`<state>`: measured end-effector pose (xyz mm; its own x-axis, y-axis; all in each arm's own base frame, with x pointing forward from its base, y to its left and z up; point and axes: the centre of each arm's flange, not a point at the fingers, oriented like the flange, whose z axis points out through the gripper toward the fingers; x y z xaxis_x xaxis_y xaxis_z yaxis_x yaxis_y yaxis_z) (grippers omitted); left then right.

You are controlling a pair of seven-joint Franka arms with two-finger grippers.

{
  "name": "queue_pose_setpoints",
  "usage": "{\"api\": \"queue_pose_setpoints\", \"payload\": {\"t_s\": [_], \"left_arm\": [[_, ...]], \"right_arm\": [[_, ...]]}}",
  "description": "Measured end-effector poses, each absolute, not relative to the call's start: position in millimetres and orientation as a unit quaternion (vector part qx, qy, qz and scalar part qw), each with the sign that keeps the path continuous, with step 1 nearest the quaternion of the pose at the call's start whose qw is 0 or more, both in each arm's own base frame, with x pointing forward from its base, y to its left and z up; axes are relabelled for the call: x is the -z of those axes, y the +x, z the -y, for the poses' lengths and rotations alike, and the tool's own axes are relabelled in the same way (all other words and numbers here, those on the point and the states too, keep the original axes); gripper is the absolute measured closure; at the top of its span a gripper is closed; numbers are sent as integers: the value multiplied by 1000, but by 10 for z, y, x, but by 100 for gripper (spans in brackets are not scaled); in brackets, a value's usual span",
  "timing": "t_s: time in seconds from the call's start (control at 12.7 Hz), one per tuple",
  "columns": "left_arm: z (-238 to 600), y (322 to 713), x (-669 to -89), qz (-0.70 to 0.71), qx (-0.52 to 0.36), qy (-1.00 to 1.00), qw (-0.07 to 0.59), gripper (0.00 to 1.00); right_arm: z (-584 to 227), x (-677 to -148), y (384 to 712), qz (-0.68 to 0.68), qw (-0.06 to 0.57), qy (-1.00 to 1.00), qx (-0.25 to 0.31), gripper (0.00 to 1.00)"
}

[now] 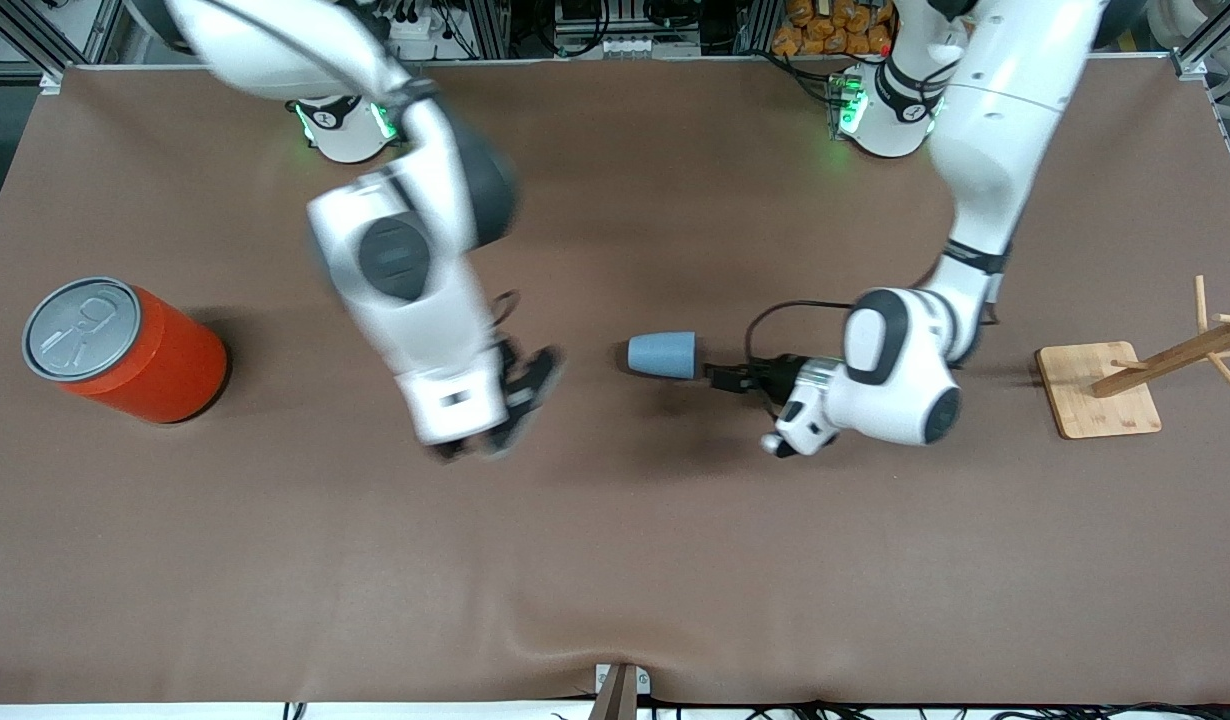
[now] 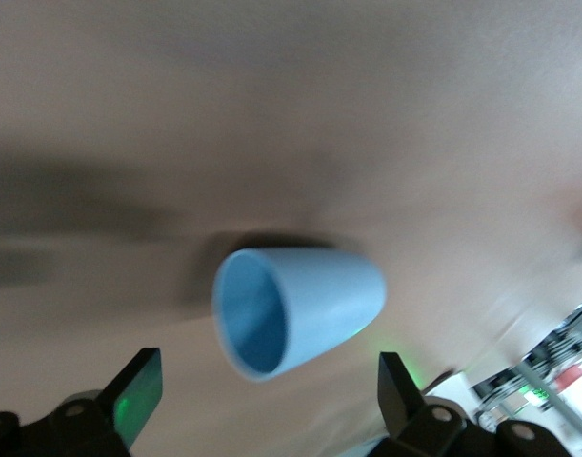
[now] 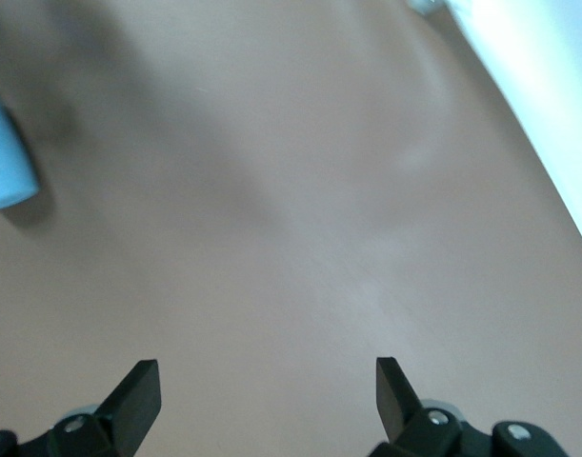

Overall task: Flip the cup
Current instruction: 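Grasp the blue cup with the left gripper while the right gripper withdraws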

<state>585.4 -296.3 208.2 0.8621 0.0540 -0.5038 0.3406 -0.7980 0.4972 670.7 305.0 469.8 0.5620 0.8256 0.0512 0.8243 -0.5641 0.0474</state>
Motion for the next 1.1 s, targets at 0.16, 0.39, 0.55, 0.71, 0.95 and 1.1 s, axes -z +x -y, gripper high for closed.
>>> {"api": "queue_pose_setpoints", "payload": {"t_s": [0.16,0.39,0.55,0.71,0.95,1.1], "left_arm": [[3078,5661,-1853,-133,230,917,299,0],[3075,5525,-1722,-141,237,916,291,0],[3079,5452,-1697,-144,243,914,291,0],[3139,5416,-1711,-153,237,911,300,0],[3235,5408,-1736,-168,219,909,311,0],[3318,5401,-1744,-183,201,908,319,0]], "right_arm": [[-2348,-4983,6812,-415,-5,910,-16,0],[-1384,-5453,6755,-344,-34,939,9,0],[-1023,-5710,6635,-294,-37,955,20,0],[-785,-5990,6463,-202,-39,978,30,0],[-674,-6309,6150,-34,-28,997,62,0],[-670,-6412,5973,46,-18,996,73,0]]}}
